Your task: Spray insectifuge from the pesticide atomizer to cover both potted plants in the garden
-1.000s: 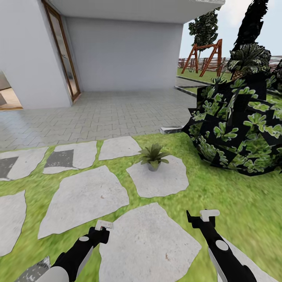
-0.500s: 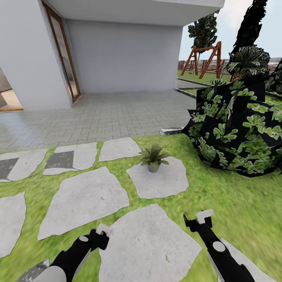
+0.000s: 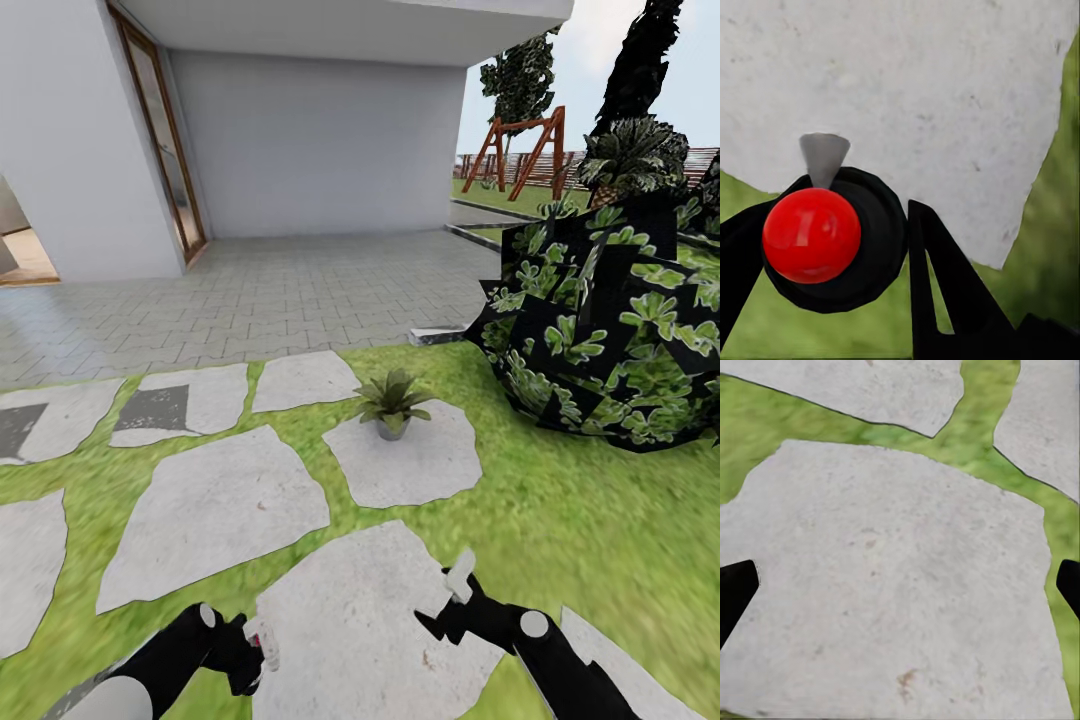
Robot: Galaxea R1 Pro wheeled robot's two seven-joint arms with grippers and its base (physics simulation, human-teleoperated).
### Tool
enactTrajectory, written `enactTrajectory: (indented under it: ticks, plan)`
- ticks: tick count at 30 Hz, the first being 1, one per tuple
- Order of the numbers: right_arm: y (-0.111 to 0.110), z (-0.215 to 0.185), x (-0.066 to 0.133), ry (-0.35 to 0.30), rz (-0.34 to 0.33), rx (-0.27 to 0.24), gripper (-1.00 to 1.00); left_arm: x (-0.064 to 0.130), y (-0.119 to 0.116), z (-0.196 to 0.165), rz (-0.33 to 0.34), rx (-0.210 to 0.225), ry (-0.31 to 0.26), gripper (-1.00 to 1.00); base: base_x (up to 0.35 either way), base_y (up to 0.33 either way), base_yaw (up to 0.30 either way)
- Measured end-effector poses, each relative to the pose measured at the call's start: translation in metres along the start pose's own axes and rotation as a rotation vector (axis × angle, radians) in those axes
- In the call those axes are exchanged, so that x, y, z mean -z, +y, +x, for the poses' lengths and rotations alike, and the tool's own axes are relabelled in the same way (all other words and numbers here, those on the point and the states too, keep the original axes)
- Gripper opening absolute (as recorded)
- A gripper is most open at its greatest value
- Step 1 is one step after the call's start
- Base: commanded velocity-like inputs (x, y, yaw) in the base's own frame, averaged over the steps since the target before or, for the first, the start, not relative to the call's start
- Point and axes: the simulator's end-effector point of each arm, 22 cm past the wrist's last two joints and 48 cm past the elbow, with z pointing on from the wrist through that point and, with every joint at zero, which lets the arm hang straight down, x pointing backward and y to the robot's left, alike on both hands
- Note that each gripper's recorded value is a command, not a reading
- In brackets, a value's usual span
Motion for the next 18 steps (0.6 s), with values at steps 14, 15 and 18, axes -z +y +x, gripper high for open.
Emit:
enactTrajectory:
  ticks: [14, 15, 18]
  plan:
    - [0.052, -0.005, -0.008, 0.011, -0.169, 0.06, -1.0, -0.013, -0.033, 0.002, 0.061, -0.148, 0.072, -1.0, 0.0, 0.0, 0.0]
    - [0.057, -0.006, -0.009, 0.008, -0.183, 0.059, -1.0, -0.013, -0.034, 0.0, 0.063, -0.151, 0.072, -1.0, 0.0, 0.0, 0.0]
    - [0.074, -0.011, -0.01, 0.001, -0.239, 0.058, -1.0, -0.015, -0.038, -0.004, 0.068, -0.155, 0.067, -1.0, 0.0, 0.0, 0.0]
